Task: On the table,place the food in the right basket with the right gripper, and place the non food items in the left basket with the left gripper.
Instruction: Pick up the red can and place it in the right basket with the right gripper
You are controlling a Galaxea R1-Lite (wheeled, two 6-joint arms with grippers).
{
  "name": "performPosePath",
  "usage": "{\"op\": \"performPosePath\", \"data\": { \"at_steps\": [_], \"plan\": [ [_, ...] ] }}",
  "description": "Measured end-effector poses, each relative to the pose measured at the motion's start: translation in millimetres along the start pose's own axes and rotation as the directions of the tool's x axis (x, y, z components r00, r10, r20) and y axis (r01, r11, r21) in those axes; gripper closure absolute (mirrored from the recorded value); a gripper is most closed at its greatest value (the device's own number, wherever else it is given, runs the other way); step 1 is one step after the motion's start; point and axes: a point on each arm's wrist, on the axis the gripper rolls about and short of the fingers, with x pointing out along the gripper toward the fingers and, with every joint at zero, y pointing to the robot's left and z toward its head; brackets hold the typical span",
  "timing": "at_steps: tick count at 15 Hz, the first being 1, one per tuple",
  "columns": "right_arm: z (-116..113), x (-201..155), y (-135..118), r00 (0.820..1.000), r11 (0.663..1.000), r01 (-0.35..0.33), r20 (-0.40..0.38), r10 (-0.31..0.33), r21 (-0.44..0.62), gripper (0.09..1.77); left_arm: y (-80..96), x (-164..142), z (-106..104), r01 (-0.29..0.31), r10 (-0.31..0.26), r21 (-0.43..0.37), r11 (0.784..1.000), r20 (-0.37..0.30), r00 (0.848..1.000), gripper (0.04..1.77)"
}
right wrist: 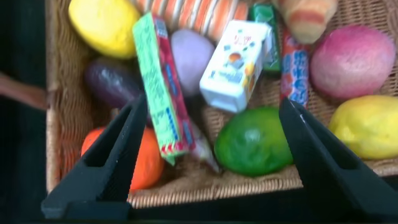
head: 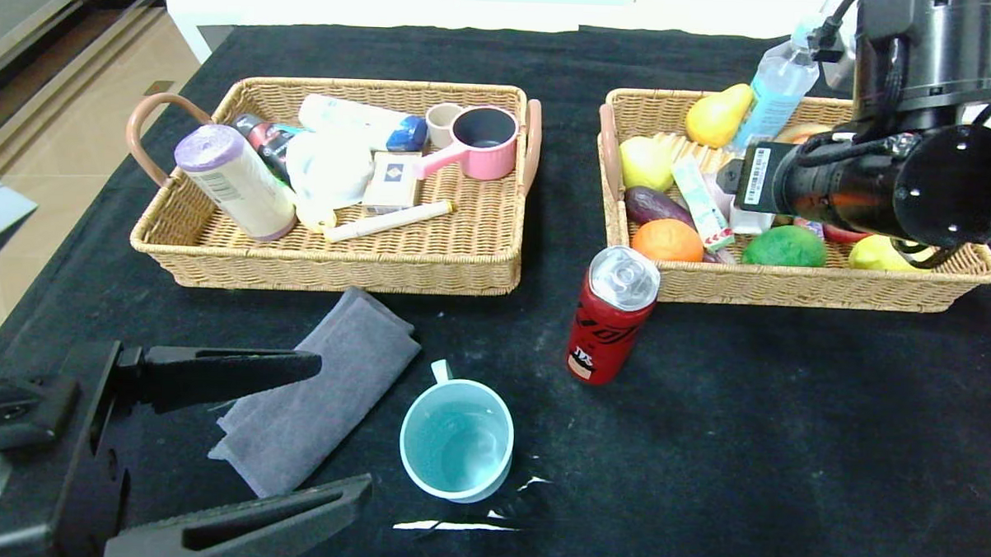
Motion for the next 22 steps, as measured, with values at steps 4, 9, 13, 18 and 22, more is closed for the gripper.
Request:
{"op": "performPosePath", "data": {
  "at_steps": [4,9,13,18,22],
  "plan": [
    [-22.3,-27.5,-13.7,0.985,0.988,-0.146,-0.096,0.141,-0.049,0.25,0.1,0.2,-0.2,0.0,0.0,0.001,1.0,-0.002,1.0,0.09],
    [-53.0,-70.8,-37.0,0.928,0.924,-0.358,-0.165,0.335,-0.139,0.2,0.5,1.4,-0.9,0.0,0.0,-0.001,1.0,-0.008,1.0,0.09],
    [-74.6,-97.3,-48.6,0.864,0.838,-0.497,-0.22,0.454,-0.224,0.18,0.5,1.7,-0.4,0.0,0.0,-0.001,1.0,-0.006,1.0,0.09],
    [-99.5,-113.8,-50.9,0.749,0.69,-0.663,-0.253,0.613,-0.29,0.17,0.2,0.6,1.4,-0.002,0.002,0.0,1.0,0.002,1.0,0.09],
    [-112.8,-110.8,-43.0,0.715,0.647,-0.694,-0.194,0.672,-0.317,0.16,0.5,0.8,1.4,-0.003,0.003,0.001,1.0,0.002,1.0,0.09]
  ]
}}
